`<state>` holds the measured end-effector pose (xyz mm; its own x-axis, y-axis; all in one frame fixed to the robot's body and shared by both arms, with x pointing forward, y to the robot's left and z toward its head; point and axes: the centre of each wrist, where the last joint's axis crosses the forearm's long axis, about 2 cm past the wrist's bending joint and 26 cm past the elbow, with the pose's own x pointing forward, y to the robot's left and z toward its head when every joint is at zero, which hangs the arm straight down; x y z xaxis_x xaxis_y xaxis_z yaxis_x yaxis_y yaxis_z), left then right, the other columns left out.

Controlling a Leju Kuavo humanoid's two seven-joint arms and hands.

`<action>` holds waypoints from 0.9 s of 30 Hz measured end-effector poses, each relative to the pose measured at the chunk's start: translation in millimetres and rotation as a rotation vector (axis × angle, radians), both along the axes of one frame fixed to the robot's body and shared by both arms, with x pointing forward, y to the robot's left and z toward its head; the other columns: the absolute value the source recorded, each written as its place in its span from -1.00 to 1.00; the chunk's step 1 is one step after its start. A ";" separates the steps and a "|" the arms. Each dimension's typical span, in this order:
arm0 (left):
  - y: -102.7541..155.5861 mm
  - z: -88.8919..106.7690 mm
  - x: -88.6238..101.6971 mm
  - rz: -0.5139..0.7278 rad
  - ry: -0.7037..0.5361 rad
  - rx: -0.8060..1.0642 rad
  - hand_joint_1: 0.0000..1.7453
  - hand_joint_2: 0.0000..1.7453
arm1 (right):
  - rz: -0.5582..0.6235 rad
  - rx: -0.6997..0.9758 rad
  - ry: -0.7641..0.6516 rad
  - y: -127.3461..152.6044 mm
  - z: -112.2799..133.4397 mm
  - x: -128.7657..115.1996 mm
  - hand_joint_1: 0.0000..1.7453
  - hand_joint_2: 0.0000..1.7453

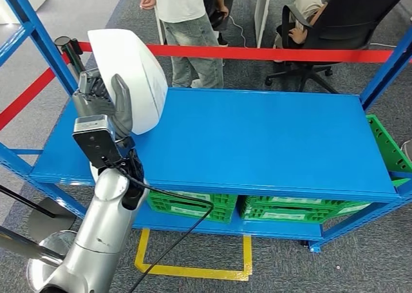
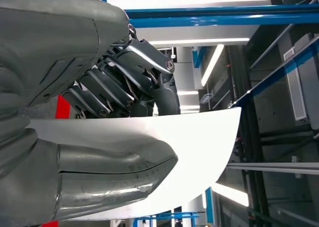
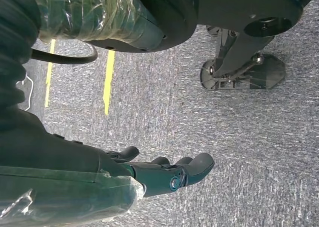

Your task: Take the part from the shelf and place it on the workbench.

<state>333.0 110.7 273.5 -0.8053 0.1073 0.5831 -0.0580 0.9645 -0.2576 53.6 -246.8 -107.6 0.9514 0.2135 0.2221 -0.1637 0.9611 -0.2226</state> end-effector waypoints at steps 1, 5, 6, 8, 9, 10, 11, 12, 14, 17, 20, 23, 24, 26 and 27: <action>-0.4 0.0 -0.2 -0.002 0.000 0.001 1.00 1.00 | 0.000 0.000 0.000 0.0 0.0 0.0 -1.00 1.00; -0.8 -0.1 -0.4 -0.010 0.002 -0.001 1.00 1.00 | 0.000 0.000 0.000 0.0 0.0 0.0 -1.00 1.00; -1.0 -0.3 -0.3 -0.023 0.009 -0.010 1.00 1.00 | -0.002 0.000 0.000 0.0 0.0 0.0 -1.00 1.00; -1.7 -1.5 -0.5 -0.075 0.042 -0.042 1.00 1.00 | -0.008 0.001 -0.006 0.0 0.0 -0.1 -1.00 1.00; -2.3 -2.9 -0.8 -0.108 0.062 -0.060 1.00 1.00 | -0.013 0.002 -0.012 -0.1 0.0 -0.1 -1.00 1.00; -2.8 -4.9 -1.3 -0.137 0.080 -0.075 1.00 1.00 | -0.019 0.006 -0.023 -0.1 0.0 -0.2 -1.00 1.00; -3.3 -7.3 -1.8 -0.160 0.094 -0.087 1.00 1.00 | -0.025 0.012 -0.038 -0.1 -0.1 -0.3 -1.00 1.00; -3.6 -10.2 -2.4 -0.176 0.106 -0.094 1.00 1.00 | -0.030 0.022 -0.057 0.0 -0.1 -0.4 -1.00 1.00; -3.2 -16.8 -3.6 -0.188 0.124 -0.096 1.00 1.00 | -0.036 0.054 -0.105 0.4 -0.2 -0.7 -1.00 1.00; -0.7 -28.1 -5.8 -0.170 0.137 -0.075 1.00 1.00 | -0.042 0.083 -0.164 0.6 -0.3 -0.9 -1.00 1.00; 2.5 -36.9 -7.8 -0.143 0.137 -0.041 1.00 1.00 | -0.050 0.084 -0.182 0.5 -0.4 -1.4 -1.00 1.00; 5.2 -40.3 -8.5 -0.118 0.129 -0.009 1.00 1.00 | -0.052 0.087 -0.196 0.4 -0.4 -1.6 -1.00 1.00; 6.0 -40.9 -8.5 -0.112 0.127 0.000 1.00 1.00 | -0.051 0.089 -0.202 0.4 -0.4 -1.5 -1.00 1.00; 7.2 -41.9 -8.6 -0.102 0.124 0.015 1.00 1.00 | -0.048 0.096 -0.217 0.5 -0.4 -1.5 -1.00 1.00; 7.6 -42.4 -8.7 -0.098 0.124 0.020 1.00 1.00 | -0.045 0.100 -0.225 0.6 -0.5 -1.5 -1.00 1.00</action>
<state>324.3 118.4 231.1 -0.7131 0.1692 0.6804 0.0067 0.9720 -0.2347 52.1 -246.2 -108.0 0.8837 0.1380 0.4472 -0.0770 0.9854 -0.1519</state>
